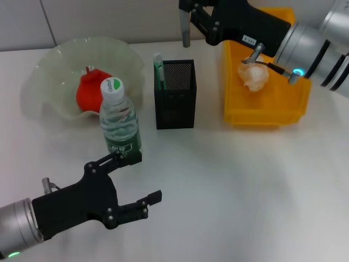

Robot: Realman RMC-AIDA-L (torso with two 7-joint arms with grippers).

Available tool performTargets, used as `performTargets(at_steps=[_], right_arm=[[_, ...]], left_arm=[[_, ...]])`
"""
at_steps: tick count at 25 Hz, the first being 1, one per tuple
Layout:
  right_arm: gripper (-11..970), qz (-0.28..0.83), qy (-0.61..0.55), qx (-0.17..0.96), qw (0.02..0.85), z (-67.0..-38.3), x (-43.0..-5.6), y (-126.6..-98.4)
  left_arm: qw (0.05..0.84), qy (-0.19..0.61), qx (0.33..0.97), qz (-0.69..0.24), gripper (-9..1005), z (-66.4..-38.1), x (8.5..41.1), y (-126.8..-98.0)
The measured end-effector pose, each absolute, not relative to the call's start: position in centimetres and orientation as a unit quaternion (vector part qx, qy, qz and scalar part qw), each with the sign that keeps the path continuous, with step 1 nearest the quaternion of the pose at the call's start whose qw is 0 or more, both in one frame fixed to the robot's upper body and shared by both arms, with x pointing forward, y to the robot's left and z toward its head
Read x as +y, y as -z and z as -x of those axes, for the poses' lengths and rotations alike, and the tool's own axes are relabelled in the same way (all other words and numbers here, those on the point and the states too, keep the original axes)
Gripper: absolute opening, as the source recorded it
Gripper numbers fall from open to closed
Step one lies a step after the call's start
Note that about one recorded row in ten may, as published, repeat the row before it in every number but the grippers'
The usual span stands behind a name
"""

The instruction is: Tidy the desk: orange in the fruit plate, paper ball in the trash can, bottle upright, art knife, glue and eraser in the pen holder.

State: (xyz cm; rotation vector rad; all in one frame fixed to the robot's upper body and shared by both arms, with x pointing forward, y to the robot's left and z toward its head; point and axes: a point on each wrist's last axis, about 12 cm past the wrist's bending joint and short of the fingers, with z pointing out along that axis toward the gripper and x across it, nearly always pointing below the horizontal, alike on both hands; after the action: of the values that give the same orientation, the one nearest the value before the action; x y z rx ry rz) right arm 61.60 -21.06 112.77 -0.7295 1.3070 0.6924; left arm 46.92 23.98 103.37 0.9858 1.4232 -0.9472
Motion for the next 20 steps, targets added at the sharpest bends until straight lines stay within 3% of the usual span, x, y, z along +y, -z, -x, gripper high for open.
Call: performTargets(at_steps=[20], right_arm=[[136, 0.293, -0.315, 0.619, 0.657, -61.0, -20.2, -110.3]], left_arm=[[0.531, 0.403, 0.608, -0.431, 844, -46.4, 23.7, -102.7]])
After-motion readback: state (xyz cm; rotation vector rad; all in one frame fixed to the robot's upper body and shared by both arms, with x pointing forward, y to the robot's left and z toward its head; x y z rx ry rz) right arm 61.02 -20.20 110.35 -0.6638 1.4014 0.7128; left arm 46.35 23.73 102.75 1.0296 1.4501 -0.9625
